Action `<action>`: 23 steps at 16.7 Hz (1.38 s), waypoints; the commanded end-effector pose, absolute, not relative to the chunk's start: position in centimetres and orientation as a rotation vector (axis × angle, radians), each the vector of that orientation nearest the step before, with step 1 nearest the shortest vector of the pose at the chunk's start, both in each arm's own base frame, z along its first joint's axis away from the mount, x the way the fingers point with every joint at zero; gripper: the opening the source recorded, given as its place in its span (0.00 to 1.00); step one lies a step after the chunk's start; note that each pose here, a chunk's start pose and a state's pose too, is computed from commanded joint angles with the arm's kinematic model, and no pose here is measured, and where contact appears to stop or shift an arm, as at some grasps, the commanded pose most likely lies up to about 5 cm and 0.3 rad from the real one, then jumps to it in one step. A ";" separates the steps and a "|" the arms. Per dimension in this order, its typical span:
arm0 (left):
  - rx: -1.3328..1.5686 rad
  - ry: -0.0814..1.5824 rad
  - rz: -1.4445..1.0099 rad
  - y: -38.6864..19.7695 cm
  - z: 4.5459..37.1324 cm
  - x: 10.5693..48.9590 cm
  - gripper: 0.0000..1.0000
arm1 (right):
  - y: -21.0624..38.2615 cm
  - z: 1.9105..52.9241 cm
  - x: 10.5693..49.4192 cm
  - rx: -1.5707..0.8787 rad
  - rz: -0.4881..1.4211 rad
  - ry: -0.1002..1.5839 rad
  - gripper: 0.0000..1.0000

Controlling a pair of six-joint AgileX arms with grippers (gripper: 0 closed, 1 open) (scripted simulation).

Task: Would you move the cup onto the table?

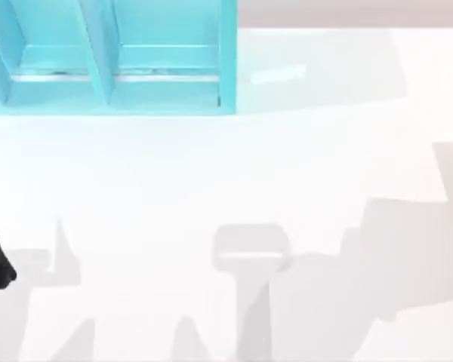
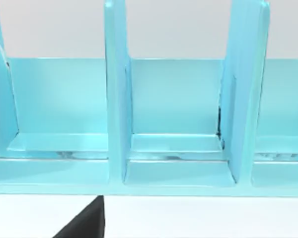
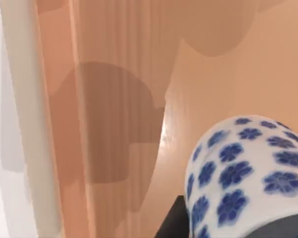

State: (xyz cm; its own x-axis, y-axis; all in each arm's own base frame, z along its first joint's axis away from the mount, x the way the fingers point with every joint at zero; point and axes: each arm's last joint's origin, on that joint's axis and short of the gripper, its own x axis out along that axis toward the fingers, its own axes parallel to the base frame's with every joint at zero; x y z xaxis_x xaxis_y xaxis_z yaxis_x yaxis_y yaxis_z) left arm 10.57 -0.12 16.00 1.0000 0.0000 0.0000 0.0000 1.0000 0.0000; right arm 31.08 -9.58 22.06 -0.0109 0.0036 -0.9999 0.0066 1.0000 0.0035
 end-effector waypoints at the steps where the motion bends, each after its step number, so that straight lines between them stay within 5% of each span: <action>1: 0.000 0.000 0.000 -0.1 16.0 10.6 1.00 | -8.4 23.1 30.9 0.010 -0.004 1.583 0.00; 10: 0.000 0.000 0.000 -0.1 16.0 10.6 1.00 | -5.7 24.8 30.6 0.016 -0.009 1.583 0.00; 15: 0.000 0.000 0.000 -0.1 16.0 10.6 1.00 | 2.3 24.8 30.4 0.007 -0.011 1.603 0.00; 23: 0.000 0.000 0.000 -0.1 16.0 10.6 1.00 | 18.7 24.9 20.7 -0.009 -0.022 1.591 0.00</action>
